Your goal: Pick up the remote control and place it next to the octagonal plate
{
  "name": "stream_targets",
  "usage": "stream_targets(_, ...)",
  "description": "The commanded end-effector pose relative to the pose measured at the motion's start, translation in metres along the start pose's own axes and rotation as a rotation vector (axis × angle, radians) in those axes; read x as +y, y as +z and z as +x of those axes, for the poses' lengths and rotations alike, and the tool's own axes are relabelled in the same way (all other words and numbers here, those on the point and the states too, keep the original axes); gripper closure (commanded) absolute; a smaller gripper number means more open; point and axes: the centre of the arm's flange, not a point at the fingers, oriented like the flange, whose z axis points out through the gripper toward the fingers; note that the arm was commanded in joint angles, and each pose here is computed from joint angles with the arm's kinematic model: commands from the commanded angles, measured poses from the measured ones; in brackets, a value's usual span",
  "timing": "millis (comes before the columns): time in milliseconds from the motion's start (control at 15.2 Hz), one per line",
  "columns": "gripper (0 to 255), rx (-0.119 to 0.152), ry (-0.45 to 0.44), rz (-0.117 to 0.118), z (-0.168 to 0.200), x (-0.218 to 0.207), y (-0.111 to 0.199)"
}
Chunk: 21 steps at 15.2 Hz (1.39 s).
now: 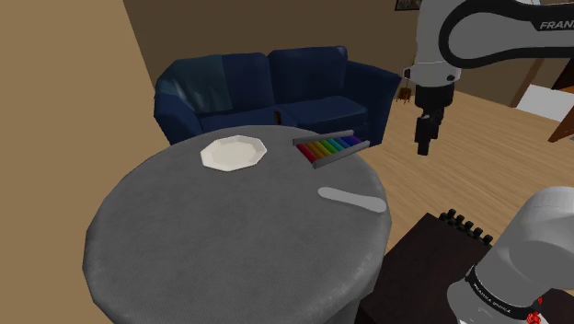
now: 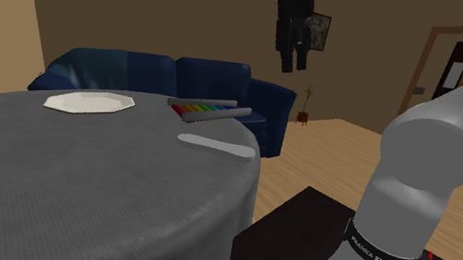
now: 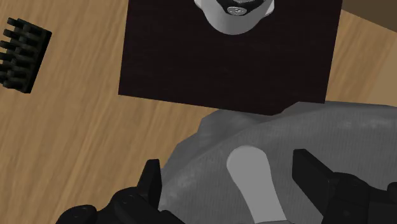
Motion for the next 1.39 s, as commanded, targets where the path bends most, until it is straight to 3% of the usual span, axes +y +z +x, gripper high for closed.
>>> stream_targets(0,0,0.0,0.0,0.0,0.0,0.0,0.0)
stream_targets(1188,0,0.194,-0.284,0.004,0.14,-0.081,0.145)
stream_targets(1320,0,0.201,-0.293,0.004,0.145,-0.085,0.154)
